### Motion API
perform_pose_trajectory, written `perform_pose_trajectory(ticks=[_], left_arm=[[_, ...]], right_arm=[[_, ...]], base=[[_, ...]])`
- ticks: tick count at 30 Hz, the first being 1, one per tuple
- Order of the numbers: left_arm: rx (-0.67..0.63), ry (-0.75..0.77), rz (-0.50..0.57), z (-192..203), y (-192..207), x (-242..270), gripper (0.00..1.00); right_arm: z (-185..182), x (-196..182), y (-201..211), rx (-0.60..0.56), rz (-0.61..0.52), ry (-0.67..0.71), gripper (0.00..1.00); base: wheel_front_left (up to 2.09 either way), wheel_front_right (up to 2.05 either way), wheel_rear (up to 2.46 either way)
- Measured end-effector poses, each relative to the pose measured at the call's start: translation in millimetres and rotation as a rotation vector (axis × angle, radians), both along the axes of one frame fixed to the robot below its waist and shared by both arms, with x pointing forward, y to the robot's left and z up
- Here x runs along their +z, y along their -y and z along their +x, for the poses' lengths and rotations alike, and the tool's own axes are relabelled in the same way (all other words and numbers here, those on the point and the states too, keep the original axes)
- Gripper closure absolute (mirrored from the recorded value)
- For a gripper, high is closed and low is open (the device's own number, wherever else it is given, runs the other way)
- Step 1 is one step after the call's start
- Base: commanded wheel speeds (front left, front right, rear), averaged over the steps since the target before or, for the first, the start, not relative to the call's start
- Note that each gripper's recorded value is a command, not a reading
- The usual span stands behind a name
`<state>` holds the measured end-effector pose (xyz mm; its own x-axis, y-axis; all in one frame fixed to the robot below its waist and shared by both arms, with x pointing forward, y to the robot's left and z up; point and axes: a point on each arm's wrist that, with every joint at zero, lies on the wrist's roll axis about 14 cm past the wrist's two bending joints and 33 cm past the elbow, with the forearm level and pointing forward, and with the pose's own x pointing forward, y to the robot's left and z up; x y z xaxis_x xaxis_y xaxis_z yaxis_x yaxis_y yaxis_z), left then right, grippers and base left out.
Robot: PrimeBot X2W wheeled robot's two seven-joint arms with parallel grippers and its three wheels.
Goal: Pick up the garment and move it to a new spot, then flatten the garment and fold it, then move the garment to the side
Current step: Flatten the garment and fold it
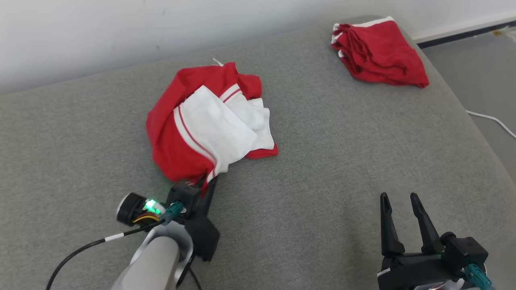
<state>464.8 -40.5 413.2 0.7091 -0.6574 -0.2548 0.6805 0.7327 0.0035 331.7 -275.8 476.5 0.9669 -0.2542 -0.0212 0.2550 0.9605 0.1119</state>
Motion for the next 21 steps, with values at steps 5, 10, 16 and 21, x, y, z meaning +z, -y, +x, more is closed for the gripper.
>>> perform_pose_trajectory(ticks=[5,10,16,21], left_arm=[[-0.030,0.146,-0.142,-1.9,21.8,68.1,1.00],[-0.024,0.261,-0.267,-11.0,21.1,125.7,1.00],[0.071,0.313,-0.337,-32.7,-10.5,148.2,1.00],[0.240,0.291,-0.344,-52.7,-63.2,134.7,1.00]], right_arm=[[2.5,1.2,-10.9,0.035,0.011,0.012,0.00],[9.4,1.3,-26.6,0.088,0.016,0.018,0.00],[19.7,2.0,-50.6,0.167,0.029,0.028,0.00],[26.4,2.7,-72.7,0.236,0.038,0.034,0.00]], base=[[0.00,0.00,0.00],[0.00,0.00,0.00],[0.00,0.00,0.00],[0.00,0.00,0.00]])
